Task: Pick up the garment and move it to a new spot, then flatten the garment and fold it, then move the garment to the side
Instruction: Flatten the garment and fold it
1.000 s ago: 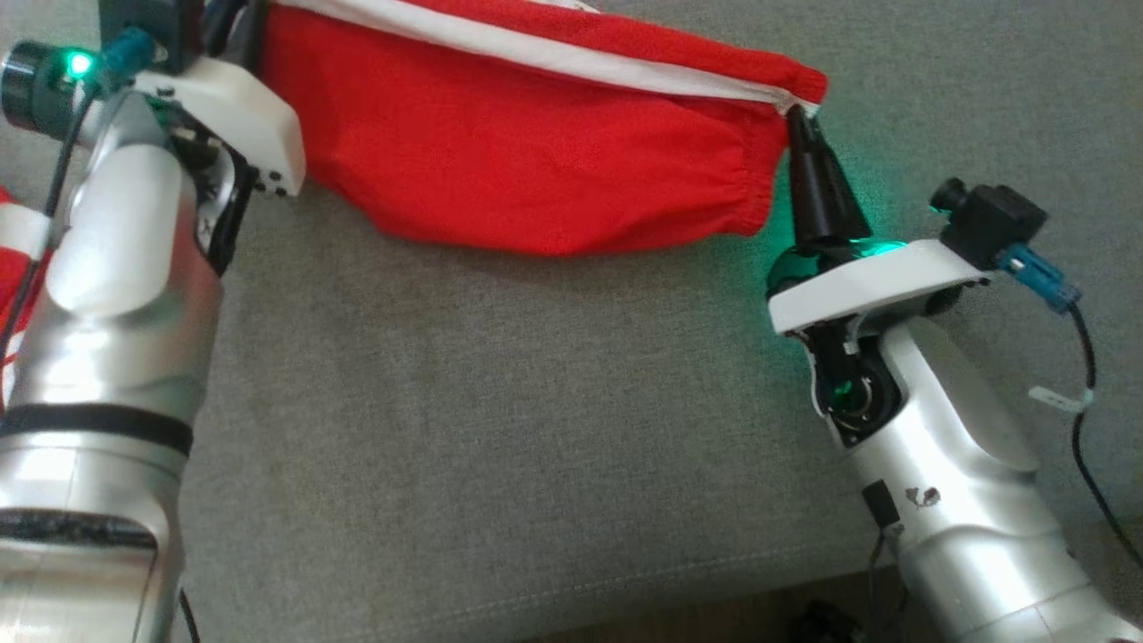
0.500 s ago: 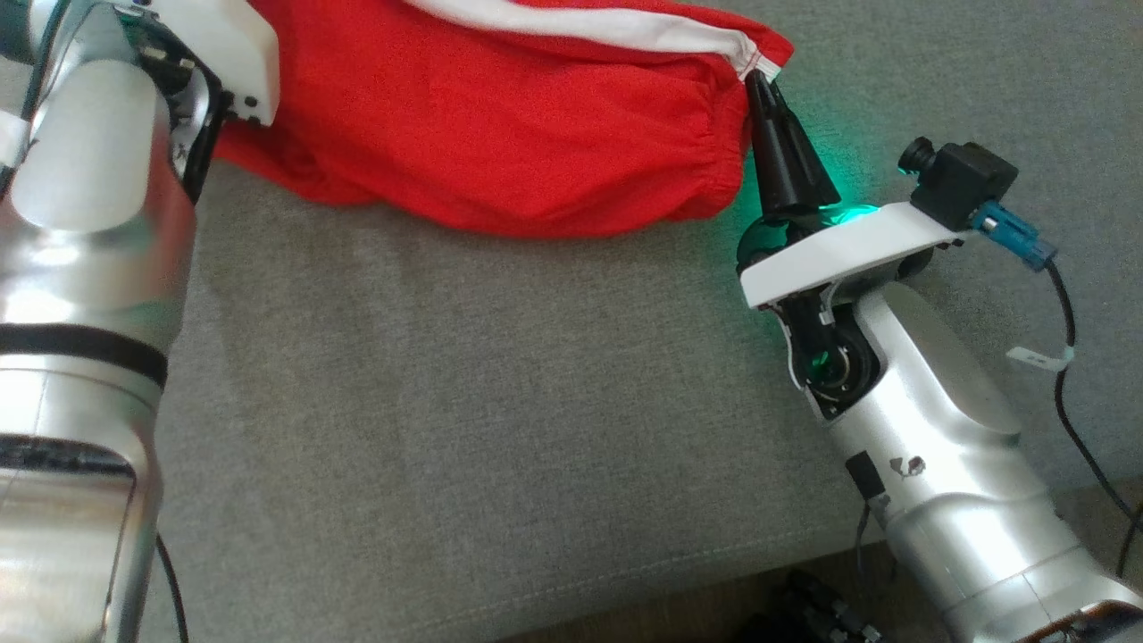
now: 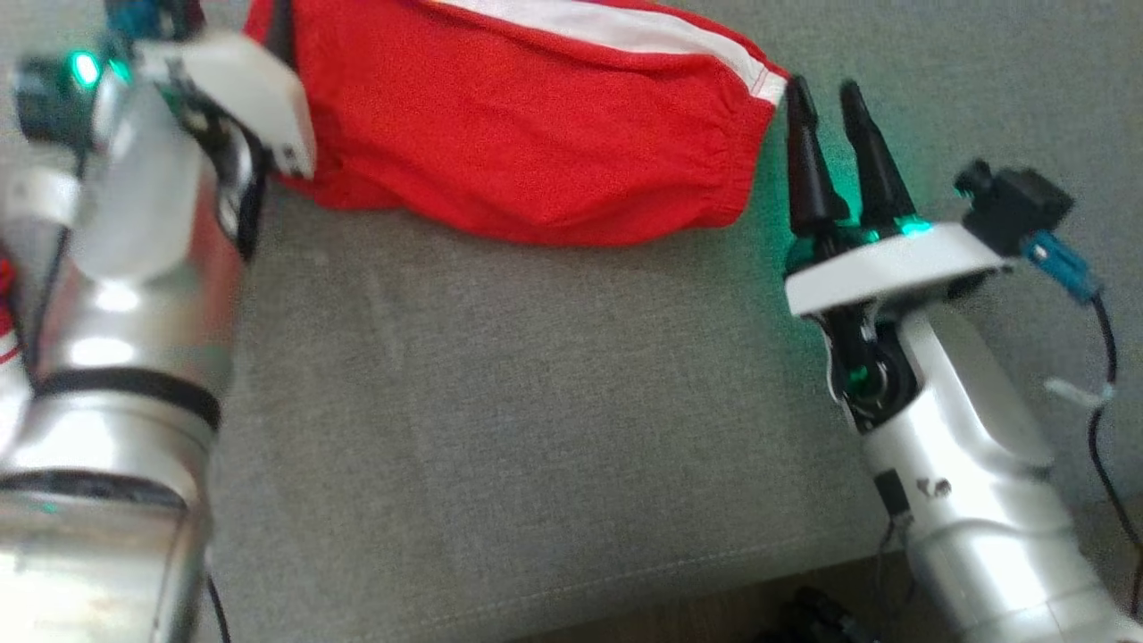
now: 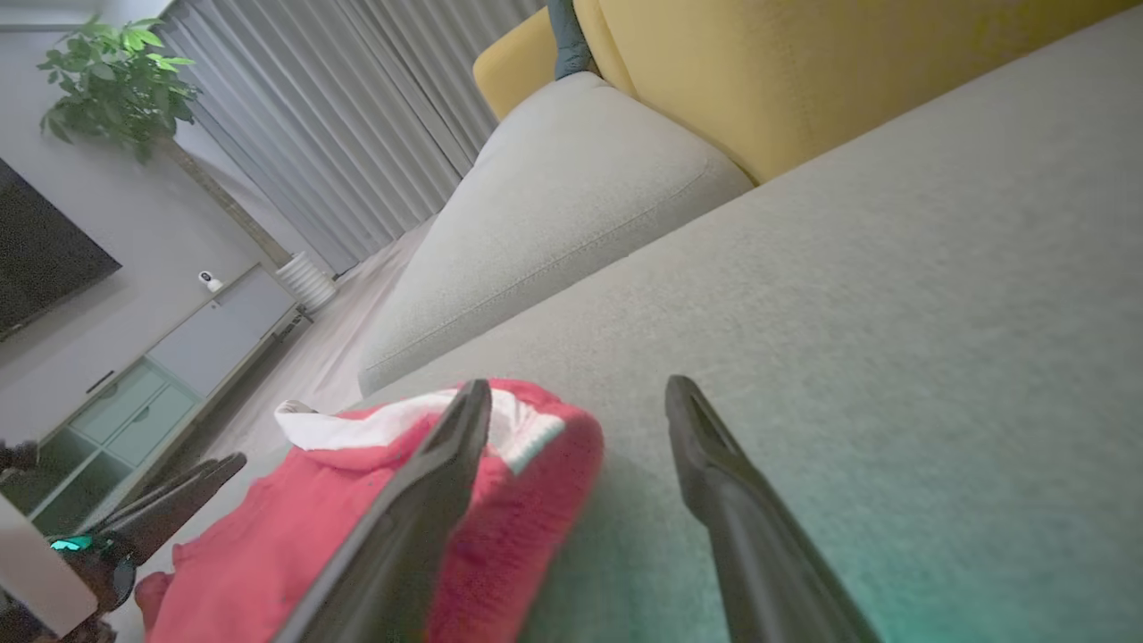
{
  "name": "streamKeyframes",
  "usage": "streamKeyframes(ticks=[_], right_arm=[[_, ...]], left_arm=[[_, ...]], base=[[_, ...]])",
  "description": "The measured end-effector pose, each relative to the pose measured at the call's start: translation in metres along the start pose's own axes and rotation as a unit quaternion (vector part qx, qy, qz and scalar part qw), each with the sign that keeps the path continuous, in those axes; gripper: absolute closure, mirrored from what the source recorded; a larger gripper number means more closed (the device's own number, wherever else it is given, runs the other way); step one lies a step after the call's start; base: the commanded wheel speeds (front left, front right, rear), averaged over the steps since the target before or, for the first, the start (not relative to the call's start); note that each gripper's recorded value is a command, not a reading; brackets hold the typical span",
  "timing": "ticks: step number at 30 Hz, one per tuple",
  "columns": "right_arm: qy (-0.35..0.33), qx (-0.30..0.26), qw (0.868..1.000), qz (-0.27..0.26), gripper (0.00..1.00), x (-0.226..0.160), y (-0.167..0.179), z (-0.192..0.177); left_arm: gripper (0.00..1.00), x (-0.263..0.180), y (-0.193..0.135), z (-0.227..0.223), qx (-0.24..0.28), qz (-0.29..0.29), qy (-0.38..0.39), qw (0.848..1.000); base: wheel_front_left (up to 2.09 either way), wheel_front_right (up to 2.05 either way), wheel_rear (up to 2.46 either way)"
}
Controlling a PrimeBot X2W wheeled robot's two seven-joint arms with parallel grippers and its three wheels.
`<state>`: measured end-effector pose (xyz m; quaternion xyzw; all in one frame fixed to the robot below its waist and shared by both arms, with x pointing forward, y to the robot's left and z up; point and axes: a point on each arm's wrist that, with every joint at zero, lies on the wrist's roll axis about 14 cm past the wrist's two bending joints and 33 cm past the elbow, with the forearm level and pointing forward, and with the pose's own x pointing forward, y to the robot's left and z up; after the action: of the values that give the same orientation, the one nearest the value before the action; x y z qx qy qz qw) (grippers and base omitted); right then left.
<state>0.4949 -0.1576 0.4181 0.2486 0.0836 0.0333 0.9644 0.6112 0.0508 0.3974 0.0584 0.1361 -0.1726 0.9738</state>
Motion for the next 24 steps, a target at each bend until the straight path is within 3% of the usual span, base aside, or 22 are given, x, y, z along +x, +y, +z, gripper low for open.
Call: streamKeyframes(ticks=[6, 15, 16, 18, 19, 24], right_arm=[[-0.001, 0.000, 1.000, -0.023, 0.00, -0.016, -0.011, -0.002], [-0.012, -0.008, 0.999, -0.040, 0.00, -0.026, -0.021, 0.007], [-0.014, -0.008, 0.999, -0.040, 0.00, -0.026, -0.021, 0.009], [-0.017, -0.008, 0.999, -0.040, 0.00, -0.027, -0.020, 0.011], [-0.018, -0.008, 0.999, -0.040, 0.00, -0.028, -0.020, 0.012], [-0.011, -0.007, 0.999, -0.039, 0.00, -0.040, -0.015, 0.007]], left_arm=[[0.00, -0.031, -0.009, -0.042, -0.046, 0.019, 0.052, 0.997], [0.00, -0.040, -0.007, -0.049, -0.067, 0.041, 0.070, 0.994], [0.13, -0.042, -0.007, -0.049, -0.069, 0.042, 0.071, 0.994], [0.93, -0.046, -0.007, -0.051, -0.068, 0.044, 0.075, 0.994], [1.00, -0.049, -0.007, -0.052, -0.067, 0.045, 0.078, 0.994], [1.00, -0.071, -0.006, -0.059, -0.096, 0.061, 0.087, 0.990]], base=[[0.00, 0.00, 0.00], [0.00, 0.00, 0.00], [0.00, 0.00, 0.00], [0.00, 0.00, 0.00], [0.00, 0.00, 0.00], [0.00, 0.00, 0.00]])
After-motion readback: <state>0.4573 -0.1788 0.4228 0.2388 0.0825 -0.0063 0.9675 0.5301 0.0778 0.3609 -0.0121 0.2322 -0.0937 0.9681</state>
